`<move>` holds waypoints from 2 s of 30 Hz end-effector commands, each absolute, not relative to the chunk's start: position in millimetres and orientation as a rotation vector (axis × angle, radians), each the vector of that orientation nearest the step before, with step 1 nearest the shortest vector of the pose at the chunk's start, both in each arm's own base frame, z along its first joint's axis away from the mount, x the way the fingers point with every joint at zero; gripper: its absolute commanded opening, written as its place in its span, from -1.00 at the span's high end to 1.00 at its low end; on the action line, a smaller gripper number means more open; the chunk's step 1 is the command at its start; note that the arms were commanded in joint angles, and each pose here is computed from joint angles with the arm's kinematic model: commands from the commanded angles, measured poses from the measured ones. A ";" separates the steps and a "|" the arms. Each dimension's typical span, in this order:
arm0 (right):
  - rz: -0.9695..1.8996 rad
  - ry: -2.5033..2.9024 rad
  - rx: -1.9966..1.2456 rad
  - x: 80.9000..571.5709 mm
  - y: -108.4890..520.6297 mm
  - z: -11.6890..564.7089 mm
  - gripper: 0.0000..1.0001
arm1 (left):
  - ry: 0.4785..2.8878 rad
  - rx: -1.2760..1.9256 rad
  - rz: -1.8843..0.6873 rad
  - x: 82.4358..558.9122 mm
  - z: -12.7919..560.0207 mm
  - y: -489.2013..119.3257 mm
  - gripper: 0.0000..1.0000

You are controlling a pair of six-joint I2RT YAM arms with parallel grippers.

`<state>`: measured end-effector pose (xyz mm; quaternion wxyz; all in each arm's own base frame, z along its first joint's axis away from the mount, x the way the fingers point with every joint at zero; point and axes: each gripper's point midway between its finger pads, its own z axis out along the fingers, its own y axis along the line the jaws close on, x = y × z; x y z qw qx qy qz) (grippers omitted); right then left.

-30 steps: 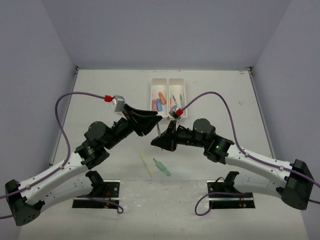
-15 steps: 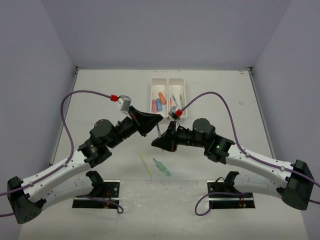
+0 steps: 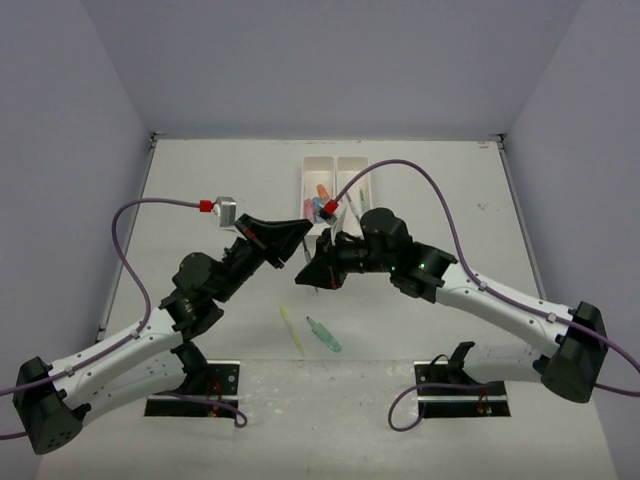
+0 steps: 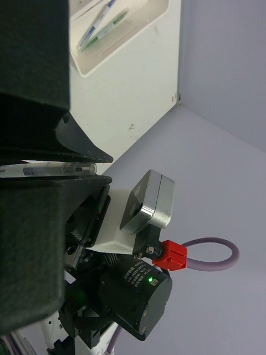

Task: Sort the stationery into containers
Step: Close the pen cap on the pen, then place the pen in the storage box, then pick up the pen from the corner of the board.

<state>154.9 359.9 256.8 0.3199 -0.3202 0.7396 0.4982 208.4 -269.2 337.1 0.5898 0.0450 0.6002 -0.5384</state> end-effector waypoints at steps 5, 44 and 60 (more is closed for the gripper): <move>1.197 1.589 -0.604 244.8 364.8 384.9 1.00 | 1.699 0.360 -1.402 146.1 245.4 -308.7 1.00; 0.117 2.621 -0.102 441.5 226.7 103.7 0.32 | 1.992 -0.039 -0.219 230.4 245.6 -160.4 -1.00; 0.443 2.416 -0.421 285.0 311.2 168.0 0.24 | 1.906 -0.385 0.001 210.9 262.8 -72.8 -1.00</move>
